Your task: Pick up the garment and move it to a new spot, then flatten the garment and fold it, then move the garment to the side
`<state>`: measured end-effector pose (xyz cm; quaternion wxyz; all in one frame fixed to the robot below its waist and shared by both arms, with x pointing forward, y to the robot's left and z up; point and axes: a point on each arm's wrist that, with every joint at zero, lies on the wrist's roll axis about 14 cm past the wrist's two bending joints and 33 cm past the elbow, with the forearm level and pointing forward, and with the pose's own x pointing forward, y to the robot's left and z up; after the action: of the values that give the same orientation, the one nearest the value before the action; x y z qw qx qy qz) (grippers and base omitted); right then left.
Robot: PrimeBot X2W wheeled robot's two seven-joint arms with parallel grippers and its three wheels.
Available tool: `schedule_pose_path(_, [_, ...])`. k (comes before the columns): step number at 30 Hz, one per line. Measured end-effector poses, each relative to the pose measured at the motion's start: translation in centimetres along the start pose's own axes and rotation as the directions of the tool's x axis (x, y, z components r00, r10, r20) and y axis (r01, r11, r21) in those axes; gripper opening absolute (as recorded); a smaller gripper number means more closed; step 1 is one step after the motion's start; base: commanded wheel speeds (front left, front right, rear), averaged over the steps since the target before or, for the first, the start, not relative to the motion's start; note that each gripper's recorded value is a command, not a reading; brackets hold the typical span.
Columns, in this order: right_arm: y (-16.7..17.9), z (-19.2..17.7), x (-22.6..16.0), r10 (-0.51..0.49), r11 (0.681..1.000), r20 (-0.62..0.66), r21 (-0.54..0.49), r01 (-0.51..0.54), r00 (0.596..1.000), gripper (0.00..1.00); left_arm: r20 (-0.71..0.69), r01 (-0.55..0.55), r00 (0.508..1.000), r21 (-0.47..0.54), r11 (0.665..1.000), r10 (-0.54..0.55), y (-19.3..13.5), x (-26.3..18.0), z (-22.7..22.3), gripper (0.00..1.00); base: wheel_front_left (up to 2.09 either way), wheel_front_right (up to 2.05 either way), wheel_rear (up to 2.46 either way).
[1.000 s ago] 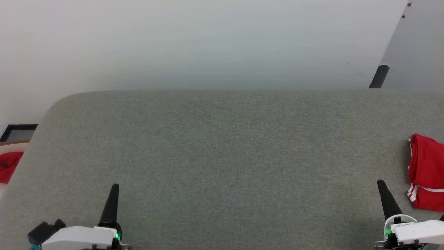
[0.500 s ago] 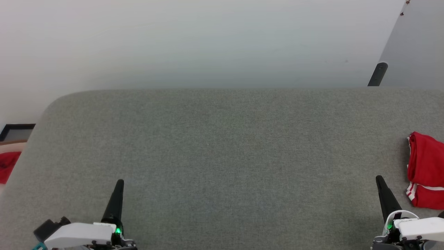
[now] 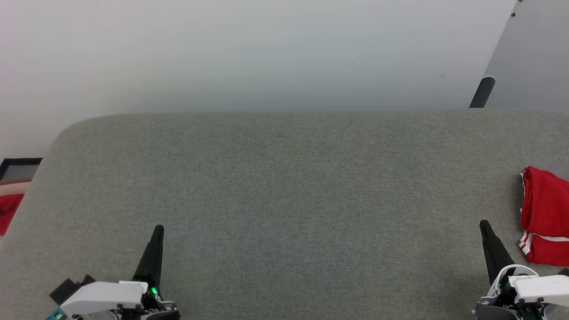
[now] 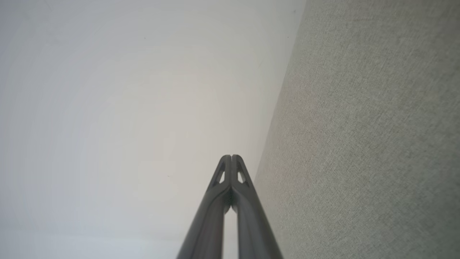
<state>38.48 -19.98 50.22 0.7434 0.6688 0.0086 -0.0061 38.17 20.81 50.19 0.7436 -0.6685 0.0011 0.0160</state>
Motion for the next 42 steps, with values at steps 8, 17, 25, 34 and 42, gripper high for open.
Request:
schedule_pose_path(8, [0.08,0.03,0.12,0.005,0.998,0.001,0.056,-0.005,1.0,0.0,-0.013,0.008,1.0,-0.055,0.998,-0.008,-0.21,0.32,-0.46,0.0,0.0,0.0,0.0])
schedule_pose_path(17, [0.14,0.06,0.23,0.009,0.994,0.003,0.107,-0.01,1.0,0.0,-0.023,0.013,1.0,-0.11,0.994,-0.015,-0.35,0.59,-0.88,0.0,0.0,0.0,0.0])
schedule_pose_path(25, [0.35,0.07,0.37,0.015,0.994,0.004,0.107,-0.016,1.0,0.0,-0.023,0.013,1.0,-0.11,0.994,-0.016,-0.37,0.6,-0.87,0.0,0.0,0.0,0.0])
schedule_pose_path(34, [0.35,0.06,0.37,0.015,0.994,0.003,0.107,-0.016,1.0,0.0,-0.023,0.013,1.0,-0.11,0.994,-0.016,-0.37,0.6,-0.87,0.0,0.0,0.0,0.0])
schedule_pose_path(42, [0.35,0.06,0.37,0.015,0.994,0.003,0.107,-0.016,1.0,0.0,-0.023,0.013,1.0,-0.11,0.994,-0.016,-0.37,0.6,-0.87,0.0,0.0,0.0,0.0])
